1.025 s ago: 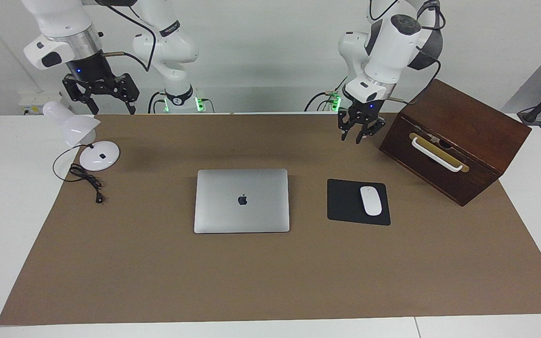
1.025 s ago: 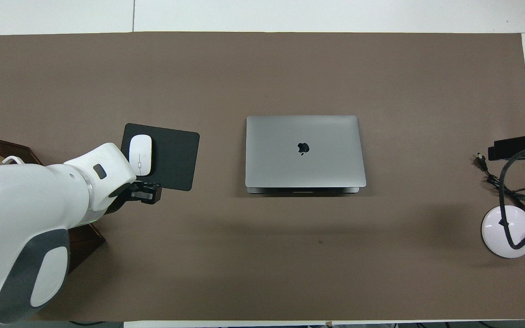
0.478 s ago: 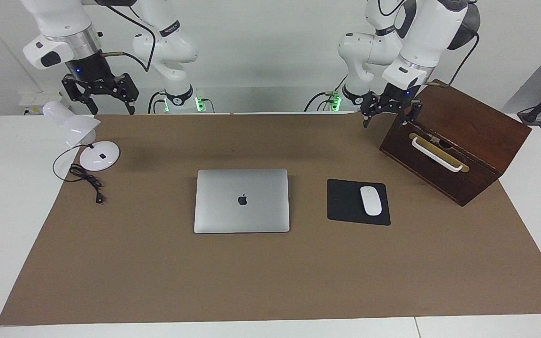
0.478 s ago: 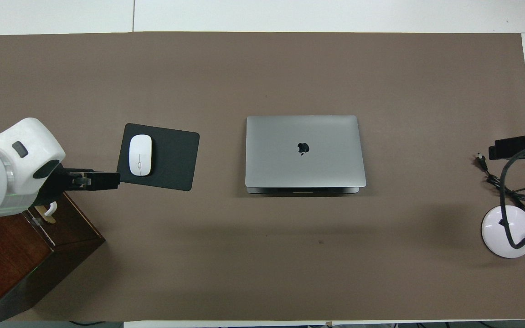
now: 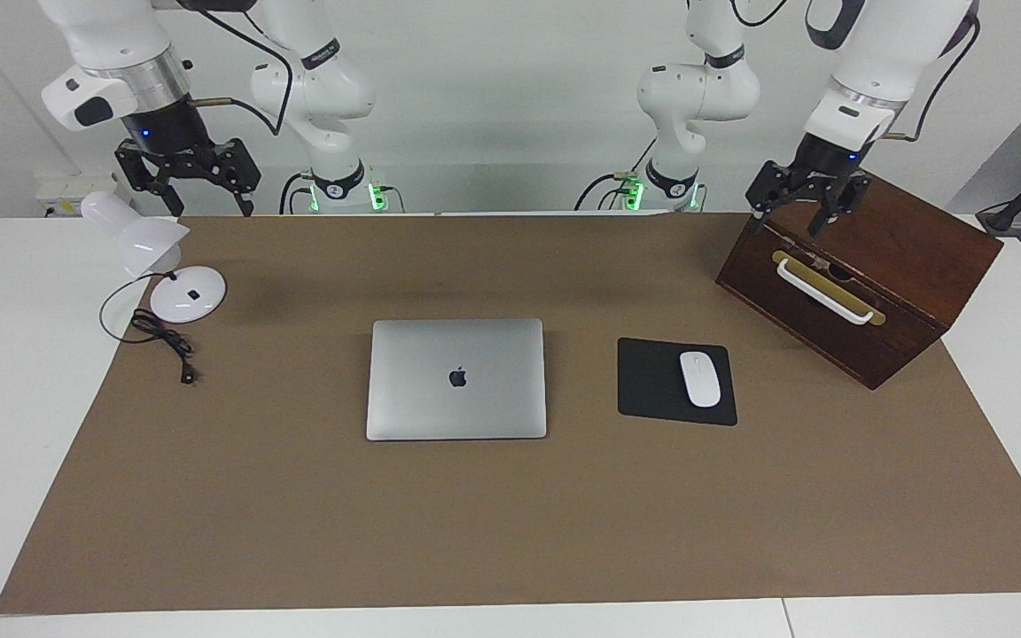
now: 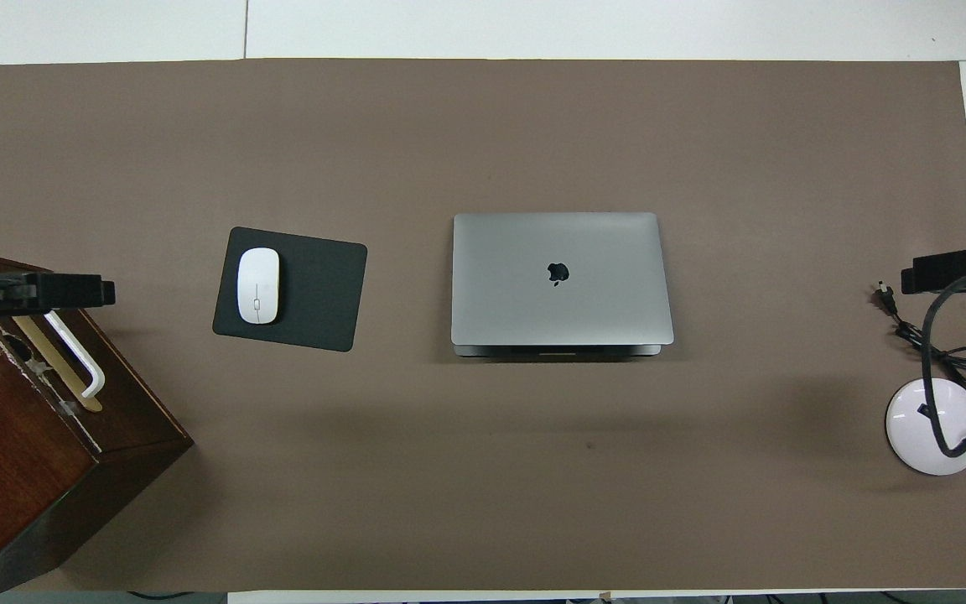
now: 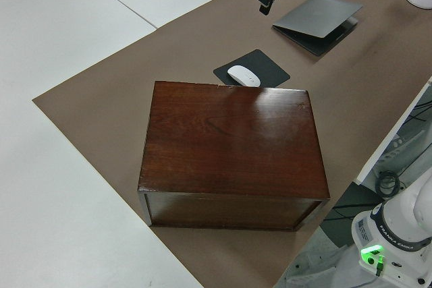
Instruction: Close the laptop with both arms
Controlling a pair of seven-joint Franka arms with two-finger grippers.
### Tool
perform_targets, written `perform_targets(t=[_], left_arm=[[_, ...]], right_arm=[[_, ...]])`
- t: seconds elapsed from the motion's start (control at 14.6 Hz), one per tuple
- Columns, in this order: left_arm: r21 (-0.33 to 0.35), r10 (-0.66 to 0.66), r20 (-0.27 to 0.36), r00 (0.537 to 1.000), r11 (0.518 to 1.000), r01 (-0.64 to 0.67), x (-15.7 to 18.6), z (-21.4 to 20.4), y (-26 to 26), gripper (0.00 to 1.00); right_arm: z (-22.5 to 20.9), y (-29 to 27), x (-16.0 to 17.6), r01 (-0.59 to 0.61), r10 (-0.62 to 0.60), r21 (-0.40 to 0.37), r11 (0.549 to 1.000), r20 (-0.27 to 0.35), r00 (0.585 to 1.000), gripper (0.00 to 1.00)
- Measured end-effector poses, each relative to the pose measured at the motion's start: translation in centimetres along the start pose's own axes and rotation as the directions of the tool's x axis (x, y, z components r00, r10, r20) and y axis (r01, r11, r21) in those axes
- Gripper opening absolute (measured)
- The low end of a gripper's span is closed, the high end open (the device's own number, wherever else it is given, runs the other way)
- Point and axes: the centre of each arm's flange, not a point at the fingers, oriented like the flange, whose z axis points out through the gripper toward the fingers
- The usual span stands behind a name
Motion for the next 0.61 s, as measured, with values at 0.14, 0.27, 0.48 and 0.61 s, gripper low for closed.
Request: perform_targets(t=[0.14,0.27,0.48,0.61], left_arm=[[0.036,-0.005,-0.005,1.0,0.999,0.005,1.4,-1.7,-0.8,1.0],[0.047,-0.011,-0.019,1.0,0.999,0.012,2.6,-2.8,-1.1,1.0],[0.053,-0.031,0.0,1.0,0.998,0.031,3.4,-3.3,-2.0,1.0],[0.056,-0.046,0.016,0.999,0.997,0.045,3.6,-3.5,-2.8,1.0]], right_arm=[[0.0,0.0,0.0,-0.001,0.001,0.0,1.0,0.0,1.0,1.0],[0.0,0.0,0.0,-0.001,0.001,0.0,1.0,0.0,1.0,1.0],[0.0,0.0,0.0,0.0,0.0,0.0,1.0,0.0,1.0,1.0],[0.0,0.0,0.0,0.001,-0.001,0.0,1.0,0.0,1.0,1.0]])
